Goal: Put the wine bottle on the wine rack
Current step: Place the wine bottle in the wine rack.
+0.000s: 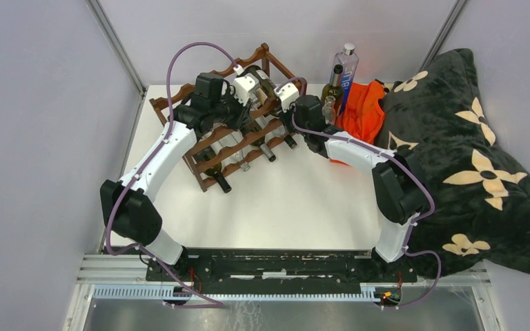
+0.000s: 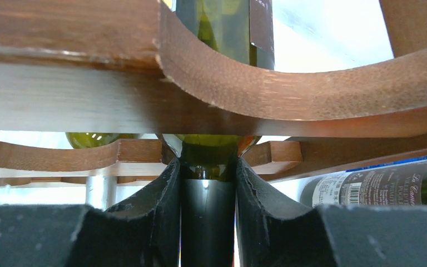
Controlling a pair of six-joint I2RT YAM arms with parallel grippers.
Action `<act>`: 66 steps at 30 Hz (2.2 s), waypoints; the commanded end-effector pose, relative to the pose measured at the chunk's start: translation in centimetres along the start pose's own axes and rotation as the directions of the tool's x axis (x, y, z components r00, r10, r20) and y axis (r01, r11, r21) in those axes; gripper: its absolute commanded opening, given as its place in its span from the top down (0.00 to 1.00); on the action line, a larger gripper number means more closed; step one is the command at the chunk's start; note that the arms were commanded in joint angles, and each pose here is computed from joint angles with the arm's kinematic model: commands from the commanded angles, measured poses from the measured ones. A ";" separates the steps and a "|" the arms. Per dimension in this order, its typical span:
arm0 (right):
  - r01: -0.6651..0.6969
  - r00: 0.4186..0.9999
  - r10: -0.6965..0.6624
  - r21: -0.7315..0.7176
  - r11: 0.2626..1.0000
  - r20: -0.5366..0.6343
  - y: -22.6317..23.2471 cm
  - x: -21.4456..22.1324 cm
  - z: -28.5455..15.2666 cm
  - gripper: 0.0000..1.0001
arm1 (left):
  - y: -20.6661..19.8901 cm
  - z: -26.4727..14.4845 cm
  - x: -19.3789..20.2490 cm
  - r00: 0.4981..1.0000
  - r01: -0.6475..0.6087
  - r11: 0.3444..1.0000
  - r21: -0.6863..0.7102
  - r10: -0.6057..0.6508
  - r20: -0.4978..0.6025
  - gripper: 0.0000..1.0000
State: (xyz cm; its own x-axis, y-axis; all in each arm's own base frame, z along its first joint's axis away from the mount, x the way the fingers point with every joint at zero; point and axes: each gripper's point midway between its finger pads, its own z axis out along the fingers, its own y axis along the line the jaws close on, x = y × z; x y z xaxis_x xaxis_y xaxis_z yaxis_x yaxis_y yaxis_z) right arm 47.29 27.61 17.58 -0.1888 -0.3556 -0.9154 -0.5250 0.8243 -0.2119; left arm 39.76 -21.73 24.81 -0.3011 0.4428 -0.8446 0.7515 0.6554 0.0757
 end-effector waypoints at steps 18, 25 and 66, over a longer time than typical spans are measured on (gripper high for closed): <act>0.029 0.961 -0.055 0.098 0.995 0.270 -2.2 -9.9 1.2 0.78 | -0.7 -2.2 -2.8 0.994 -0.066 0.998 0.009 0.065 0.092 0.96; 0.045 0.962 -0.068 0.094 0.995 0.264 -2.1 -9.9 1.4 0.59 | -0.7 -2.2 -2.8 0.994 -0.064 0.998 0.009 0.063 0.092 0.95; 0.522 0.838 -0.295 -0.516 0.679 0.460 7.8 -3.1 -22.8 0.13 | -4.8 -13.4 -10.8 0.847 0.273 0.957 0.094 -0.286 0.448 0.00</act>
State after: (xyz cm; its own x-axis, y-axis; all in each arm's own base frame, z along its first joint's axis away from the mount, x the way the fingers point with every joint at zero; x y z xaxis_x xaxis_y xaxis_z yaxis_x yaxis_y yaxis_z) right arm 27.07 26.18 26.76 0.3146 -0.3681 -0.8750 -0.8770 0.2400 -0.4163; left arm 34.43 -20.10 36.16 -0.1902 0.1430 -0.9713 0.6608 0.7504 -0.0189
